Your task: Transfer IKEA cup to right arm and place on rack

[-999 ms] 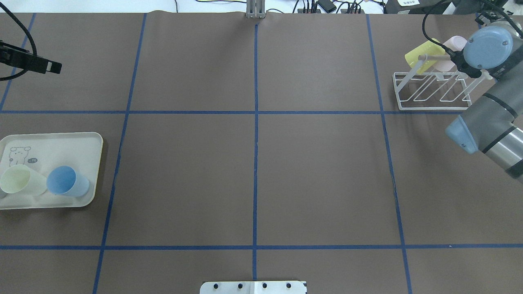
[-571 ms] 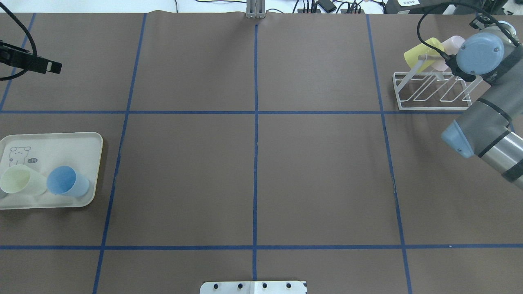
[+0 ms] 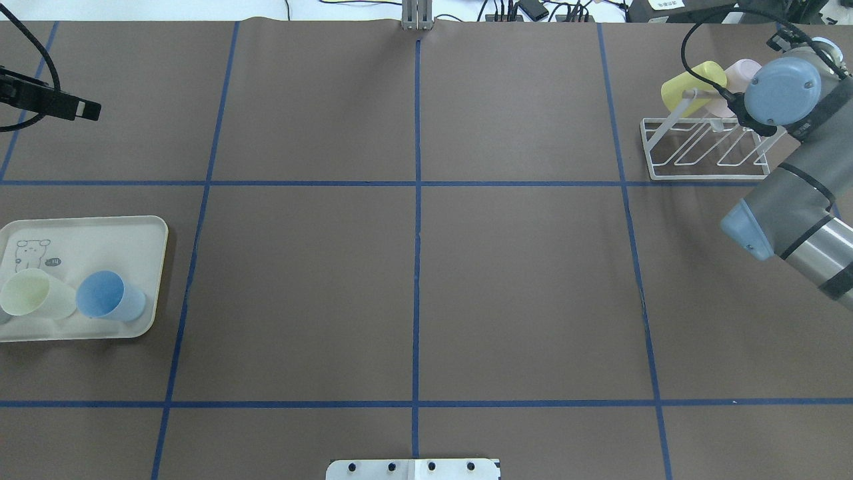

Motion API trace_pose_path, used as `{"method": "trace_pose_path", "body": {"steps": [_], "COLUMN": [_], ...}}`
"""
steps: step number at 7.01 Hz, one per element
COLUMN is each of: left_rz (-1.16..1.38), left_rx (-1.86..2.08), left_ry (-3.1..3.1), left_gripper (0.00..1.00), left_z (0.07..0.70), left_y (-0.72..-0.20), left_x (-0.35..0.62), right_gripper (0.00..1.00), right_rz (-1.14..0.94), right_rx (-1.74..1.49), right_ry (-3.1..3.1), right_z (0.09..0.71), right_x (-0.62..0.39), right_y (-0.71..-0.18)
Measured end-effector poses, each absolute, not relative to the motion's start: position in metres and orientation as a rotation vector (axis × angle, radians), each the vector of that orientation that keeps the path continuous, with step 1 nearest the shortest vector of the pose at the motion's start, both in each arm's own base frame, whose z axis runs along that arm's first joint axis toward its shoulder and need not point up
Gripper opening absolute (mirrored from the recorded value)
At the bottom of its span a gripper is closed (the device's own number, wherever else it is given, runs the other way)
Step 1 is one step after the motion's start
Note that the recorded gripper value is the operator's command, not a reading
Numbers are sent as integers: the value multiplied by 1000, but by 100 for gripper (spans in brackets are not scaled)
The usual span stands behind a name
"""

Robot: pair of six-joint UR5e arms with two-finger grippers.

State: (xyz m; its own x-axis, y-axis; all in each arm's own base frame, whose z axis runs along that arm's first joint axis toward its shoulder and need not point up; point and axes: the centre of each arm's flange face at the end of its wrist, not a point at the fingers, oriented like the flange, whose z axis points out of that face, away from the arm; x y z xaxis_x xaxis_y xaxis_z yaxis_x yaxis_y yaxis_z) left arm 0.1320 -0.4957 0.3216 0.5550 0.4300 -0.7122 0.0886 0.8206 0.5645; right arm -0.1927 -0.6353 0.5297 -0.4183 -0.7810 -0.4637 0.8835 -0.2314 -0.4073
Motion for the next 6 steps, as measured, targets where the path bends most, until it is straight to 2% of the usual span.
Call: {"method": "trace_pose_path", "body": {"steps": [1, 2, 3, 6], "left_rz": [220, 222, 222, 222], "left_rx": [592, 590, 589, 590], "left_ry": [981, 984, 985, 985], "left_gripper": [100, 100, 100, 100], "left_z": [321, 321, 321, 321], "left_y": [-495, -495, -495, -495], "left_x": [132, 132, 132, 132], "right_gripper": [61, 83, 99, 99], "right_rz": [-1861, -1860, -1858, -1851], "right_rx": [192, 194, 196, 209], "right_ry": [754, 755, 757, 766], "right_z": [530, 529, 528, 519], "right_x": [-192, -192, -192, -194], "right_y": [-635, -635, -635, -638]}}
